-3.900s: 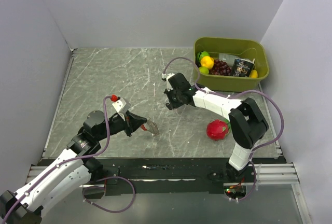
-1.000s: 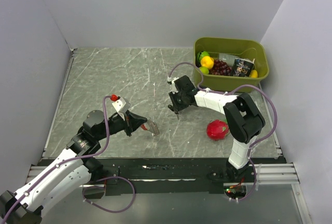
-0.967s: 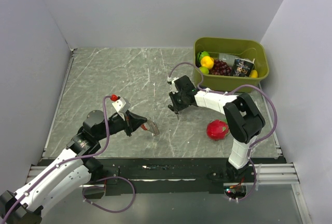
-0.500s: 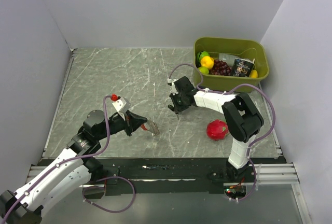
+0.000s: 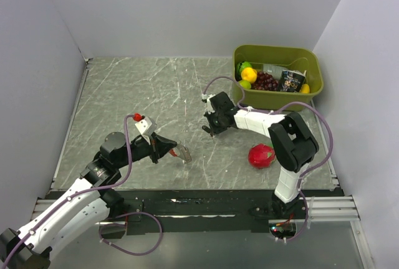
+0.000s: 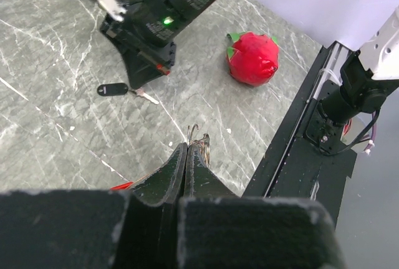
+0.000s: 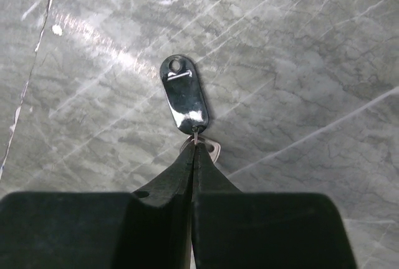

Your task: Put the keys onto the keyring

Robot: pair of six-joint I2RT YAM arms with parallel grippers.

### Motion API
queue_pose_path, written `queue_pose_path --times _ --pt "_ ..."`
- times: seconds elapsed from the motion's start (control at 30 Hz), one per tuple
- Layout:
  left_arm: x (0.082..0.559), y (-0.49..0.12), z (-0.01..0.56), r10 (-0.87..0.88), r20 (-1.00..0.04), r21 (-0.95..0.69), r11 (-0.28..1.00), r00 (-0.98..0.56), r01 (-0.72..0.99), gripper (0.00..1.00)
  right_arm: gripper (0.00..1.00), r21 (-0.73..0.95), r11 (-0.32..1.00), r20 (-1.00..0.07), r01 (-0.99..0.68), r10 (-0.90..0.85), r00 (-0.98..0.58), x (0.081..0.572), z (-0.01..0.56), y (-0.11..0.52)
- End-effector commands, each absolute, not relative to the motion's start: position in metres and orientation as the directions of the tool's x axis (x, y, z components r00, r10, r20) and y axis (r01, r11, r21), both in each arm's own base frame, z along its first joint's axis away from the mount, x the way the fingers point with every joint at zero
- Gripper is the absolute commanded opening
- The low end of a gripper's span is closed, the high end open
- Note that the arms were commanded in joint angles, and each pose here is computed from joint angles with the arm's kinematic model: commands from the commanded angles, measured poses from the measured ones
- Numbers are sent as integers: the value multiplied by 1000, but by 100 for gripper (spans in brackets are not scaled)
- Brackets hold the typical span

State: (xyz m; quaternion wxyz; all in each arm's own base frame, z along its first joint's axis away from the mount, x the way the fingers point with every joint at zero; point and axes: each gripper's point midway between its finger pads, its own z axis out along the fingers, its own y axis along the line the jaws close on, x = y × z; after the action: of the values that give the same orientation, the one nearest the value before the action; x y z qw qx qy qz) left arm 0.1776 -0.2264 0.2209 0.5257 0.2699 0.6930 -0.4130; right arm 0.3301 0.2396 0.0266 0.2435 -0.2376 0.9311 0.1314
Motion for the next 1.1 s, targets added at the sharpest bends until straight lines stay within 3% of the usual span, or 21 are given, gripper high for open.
queue_pose_path --times 0.0,0.27,0.53,1.07 --pt "176 -229 256 -91 -972 -234 481 -217 845 1 0 113 823 -629 -557 -374 -681 333 75 241" --pt "176 -227 256 0 -976 -190 486 -217 853 1 0 150 670 -788 -727 -363 -497 298 149 253" --pt "173 -224 273 -36 -989 -146 476 -147 867 1 0 173 390 -915 -904 -275 -294 241 227 273" --pt "169 -225 277 -66 -991 -131 460 -113 878 1 0 186 301 -914 -935 -295 -277 219 248 273"
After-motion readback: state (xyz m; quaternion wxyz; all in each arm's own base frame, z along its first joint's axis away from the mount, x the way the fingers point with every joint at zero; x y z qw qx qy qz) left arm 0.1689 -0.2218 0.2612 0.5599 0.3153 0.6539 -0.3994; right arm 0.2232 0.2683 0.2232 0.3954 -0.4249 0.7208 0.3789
